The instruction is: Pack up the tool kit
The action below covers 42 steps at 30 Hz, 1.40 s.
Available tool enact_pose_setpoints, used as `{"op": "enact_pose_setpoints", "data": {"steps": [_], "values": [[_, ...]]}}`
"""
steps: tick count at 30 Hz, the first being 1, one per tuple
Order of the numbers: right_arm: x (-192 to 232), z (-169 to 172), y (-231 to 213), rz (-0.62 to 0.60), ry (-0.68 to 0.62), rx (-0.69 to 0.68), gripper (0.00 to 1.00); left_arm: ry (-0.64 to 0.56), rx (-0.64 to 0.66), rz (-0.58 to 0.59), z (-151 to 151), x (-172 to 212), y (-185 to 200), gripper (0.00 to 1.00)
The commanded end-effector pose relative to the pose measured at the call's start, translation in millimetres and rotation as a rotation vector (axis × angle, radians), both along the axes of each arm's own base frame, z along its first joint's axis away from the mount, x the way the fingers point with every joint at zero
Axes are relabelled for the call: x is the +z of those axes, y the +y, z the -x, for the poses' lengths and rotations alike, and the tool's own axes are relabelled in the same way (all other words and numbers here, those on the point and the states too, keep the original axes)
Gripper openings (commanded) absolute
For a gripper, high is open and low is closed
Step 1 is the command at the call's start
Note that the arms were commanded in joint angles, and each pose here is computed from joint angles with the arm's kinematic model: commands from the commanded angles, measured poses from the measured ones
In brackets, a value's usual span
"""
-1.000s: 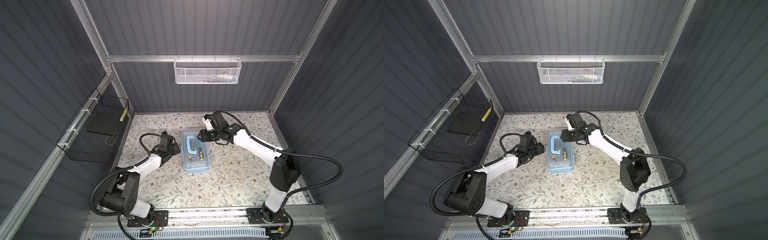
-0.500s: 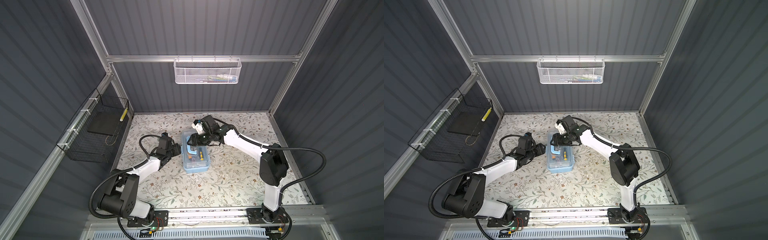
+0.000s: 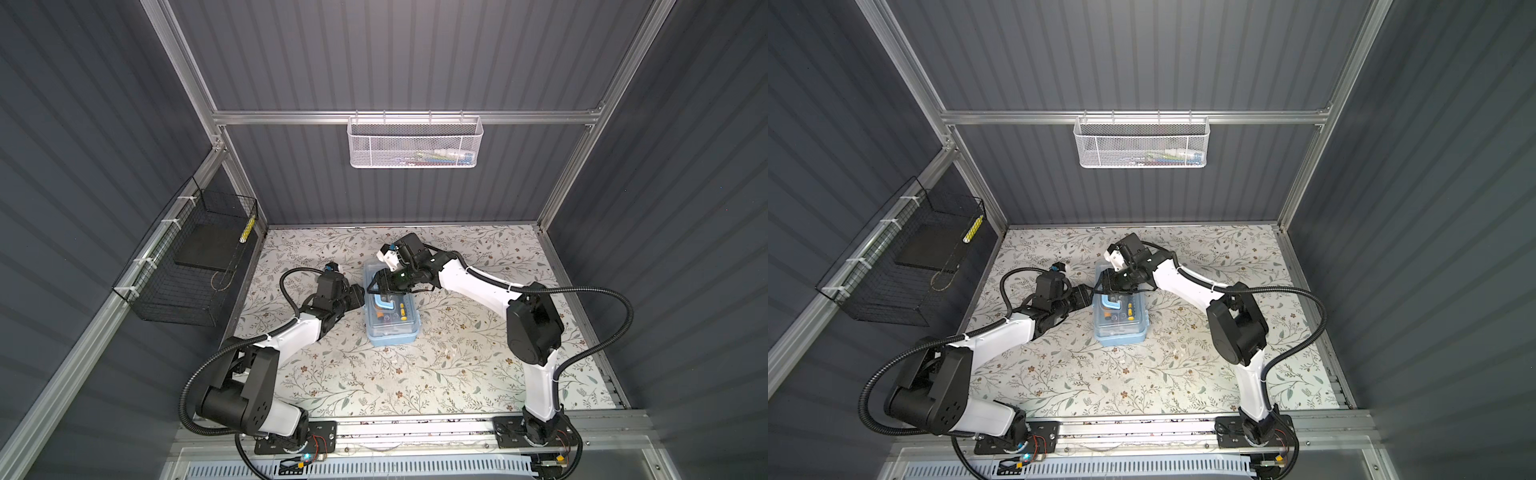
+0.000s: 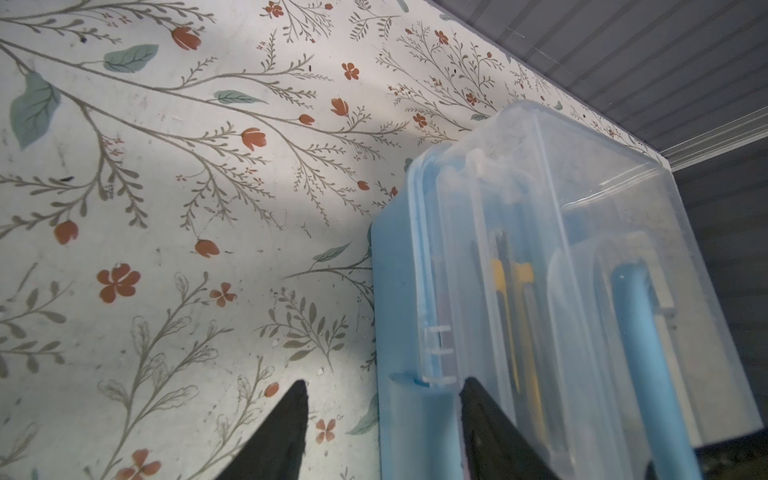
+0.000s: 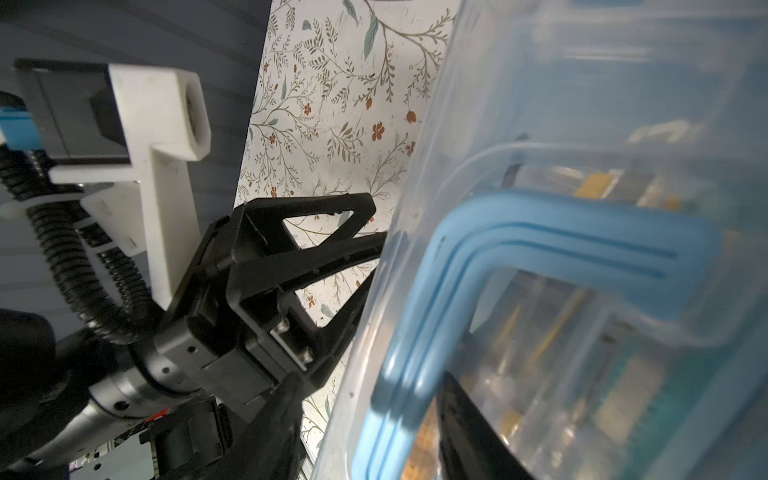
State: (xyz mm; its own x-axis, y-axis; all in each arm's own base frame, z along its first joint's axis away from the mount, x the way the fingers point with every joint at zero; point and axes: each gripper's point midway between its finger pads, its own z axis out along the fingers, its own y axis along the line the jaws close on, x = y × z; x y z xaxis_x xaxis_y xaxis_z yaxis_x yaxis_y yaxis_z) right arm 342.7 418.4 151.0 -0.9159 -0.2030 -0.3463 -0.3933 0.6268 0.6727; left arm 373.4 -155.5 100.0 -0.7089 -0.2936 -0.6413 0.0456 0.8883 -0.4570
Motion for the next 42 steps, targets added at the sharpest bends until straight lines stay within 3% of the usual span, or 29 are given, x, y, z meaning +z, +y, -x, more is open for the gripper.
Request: {"op": "enact_pose_setpoints", "data": {"steps": [1,8,16,35,42], "values": [[-9,3,6,-0.003,0.045,0.009,0.53,0.007,-0.019,0.013,-2,-4,-5,0.6],[-9,-1,7,-0.048,0.052,0.003,0.43,0.009,-0.033,0.023,-3,-6,-9,0.6],[8,-10,-2,-0.133,0.039,-0.031,0.24,0.009,-0.031,0.013,-3,-7,-8,0.6],[21,-18,-16,-0.137,0.011,-0.062,0.24,0.033,0.003,-0.013,15,-14,6,0.54],[17,-18,-17,-0.128,0.012,-0.06,0.24,0.033,-0.029,0.059,15,-21,-6,0.5]]}}
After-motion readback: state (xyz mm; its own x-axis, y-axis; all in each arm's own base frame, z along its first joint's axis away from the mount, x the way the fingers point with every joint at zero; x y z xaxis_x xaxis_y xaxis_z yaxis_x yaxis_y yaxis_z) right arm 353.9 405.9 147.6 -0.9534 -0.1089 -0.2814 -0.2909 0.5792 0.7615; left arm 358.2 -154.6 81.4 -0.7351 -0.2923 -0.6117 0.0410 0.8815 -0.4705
